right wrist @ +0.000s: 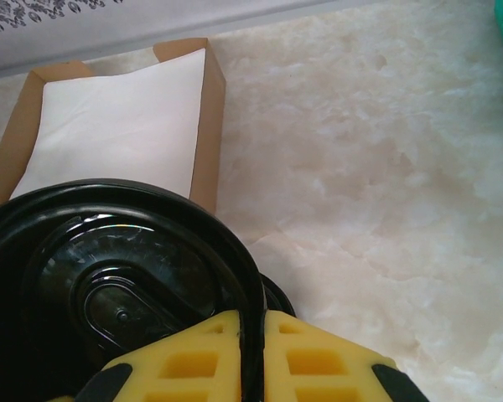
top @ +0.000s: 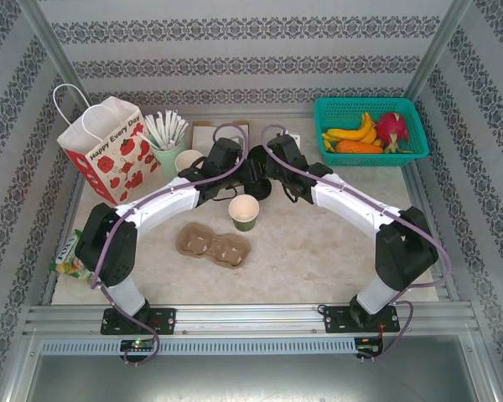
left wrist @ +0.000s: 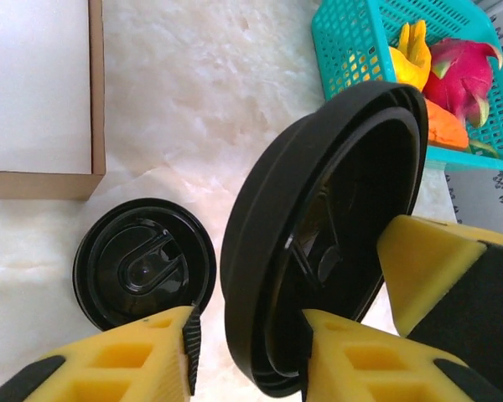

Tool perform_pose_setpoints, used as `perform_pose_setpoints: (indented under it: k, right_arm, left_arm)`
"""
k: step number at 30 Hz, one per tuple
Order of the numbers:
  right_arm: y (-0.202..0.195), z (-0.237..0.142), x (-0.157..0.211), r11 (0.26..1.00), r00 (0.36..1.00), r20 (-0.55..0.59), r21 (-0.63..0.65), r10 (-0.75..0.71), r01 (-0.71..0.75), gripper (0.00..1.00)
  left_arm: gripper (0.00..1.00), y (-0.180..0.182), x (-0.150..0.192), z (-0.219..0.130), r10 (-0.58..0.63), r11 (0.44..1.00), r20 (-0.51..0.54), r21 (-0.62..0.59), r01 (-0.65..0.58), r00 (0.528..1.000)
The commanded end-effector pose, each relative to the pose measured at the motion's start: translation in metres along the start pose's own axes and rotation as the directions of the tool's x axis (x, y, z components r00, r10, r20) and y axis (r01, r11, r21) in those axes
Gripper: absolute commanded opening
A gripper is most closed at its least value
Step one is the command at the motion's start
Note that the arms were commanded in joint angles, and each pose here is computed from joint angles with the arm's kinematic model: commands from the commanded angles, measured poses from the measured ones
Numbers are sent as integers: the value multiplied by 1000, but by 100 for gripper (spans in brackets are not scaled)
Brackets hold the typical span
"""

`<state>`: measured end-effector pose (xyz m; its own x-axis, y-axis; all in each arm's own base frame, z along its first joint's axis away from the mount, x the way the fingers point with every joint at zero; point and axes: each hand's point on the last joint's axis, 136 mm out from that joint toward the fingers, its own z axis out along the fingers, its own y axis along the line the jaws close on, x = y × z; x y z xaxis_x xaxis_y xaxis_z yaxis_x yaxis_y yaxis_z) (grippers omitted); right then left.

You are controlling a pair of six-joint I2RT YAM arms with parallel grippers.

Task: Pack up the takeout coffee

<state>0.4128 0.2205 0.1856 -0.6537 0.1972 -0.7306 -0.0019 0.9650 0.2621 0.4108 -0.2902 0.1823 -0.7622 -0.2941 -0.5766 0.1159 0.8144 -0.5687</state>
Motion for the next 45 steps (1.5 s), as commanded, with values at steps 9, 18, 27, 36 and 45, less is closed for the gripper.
perform_pose_setpoints:
  k: [9,18,27,36,45]
  right_arm:
    - [13,-30,-26,996,994,98,-78,57,-49,16]
    - [11,-87,-57,962,962,205,-241,180,-129,63]
    - [23,-144,-68,635,770,-69,-522,634,-569,84]
    - [24,-161,-88,259,422,-255,-492,870,-831,76]
    - [29,-152,-89,123,282,-289,-467,915,-876,72]
  left_arm:
    - [9,-28,-24,-2,111,990,92,74,-118,990]
    - [0,-35,-40,-12,273,958,154,43,-282,950]
    - [0,-62,-60,-14,529,824,283,53,-564,800]
    - [0,-68,-94,-36,618,744,495,-116,-658,611]
    - [0,-84,-92,-47,647,694,517,-97,-714,560]
